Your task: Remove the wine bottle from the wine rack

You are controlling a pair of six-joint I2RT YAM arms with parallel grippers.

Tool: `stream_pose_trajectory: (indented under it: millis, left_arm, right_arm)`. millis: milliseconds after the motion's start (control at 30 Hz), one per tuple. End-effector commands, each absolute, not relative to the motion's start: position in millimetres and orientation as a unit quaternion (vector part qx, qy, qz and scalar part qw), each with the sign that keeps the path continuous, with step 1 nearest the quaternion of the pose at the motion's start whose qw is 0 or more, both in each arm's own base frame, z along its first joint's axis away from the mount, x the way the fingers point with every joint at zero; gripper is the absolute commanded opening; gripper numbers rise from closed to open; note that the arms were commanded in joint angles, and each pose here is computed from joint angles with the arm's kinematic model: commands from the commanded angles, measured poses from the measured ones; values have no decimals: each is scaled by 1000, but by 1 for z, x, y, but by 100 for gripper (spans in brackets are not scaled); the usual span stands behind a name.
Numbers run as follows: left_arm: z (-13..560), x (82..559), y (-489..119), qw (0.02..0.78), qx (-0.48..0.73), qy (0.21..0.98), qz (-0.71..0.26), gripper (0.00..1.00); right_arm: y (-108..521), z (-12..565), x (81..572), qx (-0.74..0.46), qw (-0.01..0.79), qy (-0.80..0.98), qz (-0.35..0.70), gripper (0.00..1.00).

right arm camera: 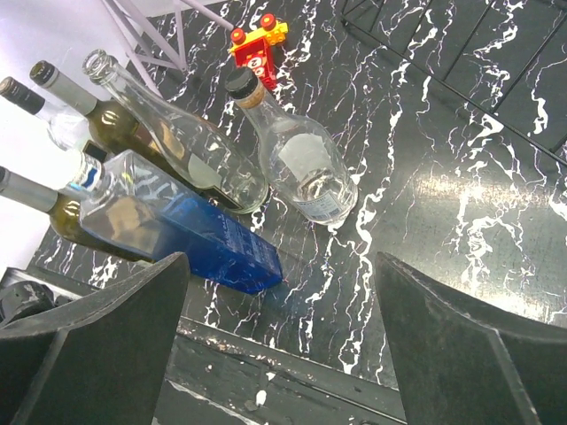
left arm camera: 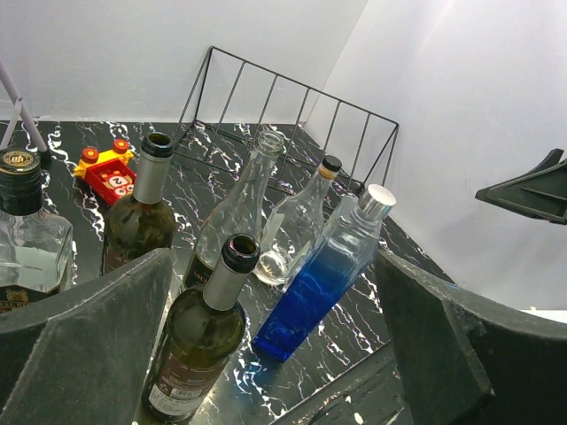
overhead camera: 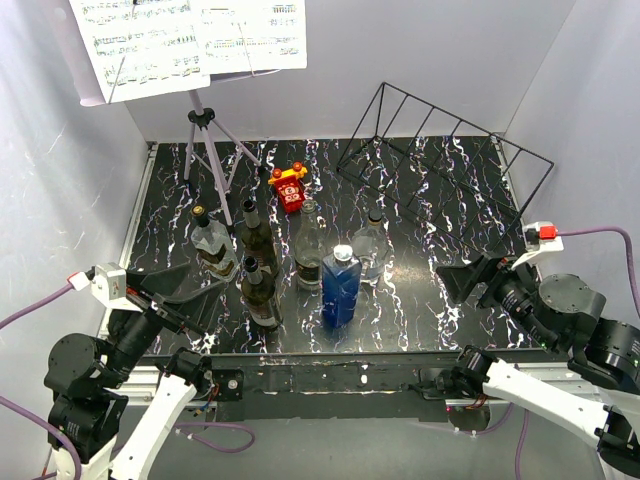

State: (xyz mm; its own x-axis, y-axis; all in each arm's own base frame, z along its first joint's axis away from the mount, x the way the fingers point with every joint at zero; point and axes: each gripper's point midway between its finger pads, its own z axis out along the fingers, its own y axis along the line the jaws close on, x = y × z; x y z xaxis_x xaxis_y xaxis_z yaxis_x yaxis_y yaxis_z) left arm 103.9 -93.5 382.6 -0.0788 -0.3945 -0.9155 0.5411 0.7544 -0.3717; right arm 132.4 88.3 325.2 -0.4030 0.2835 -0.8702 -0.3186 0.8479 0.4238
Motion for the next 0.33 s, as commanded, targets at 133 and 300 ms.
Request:
stream_pose_trajectory:
  millis: [133, 300]
  left_arm:
    - [381, 107, -98, 665, 63, 657, -348, 98]
    - [379, 107, -97, 667, 62, 657, -347, 98]
  right_arm:
    - [95, 337, 135, -16, 558, 776, 292, 93]
    - [97, 334, 135, -20, 553, 782, 286, 94]
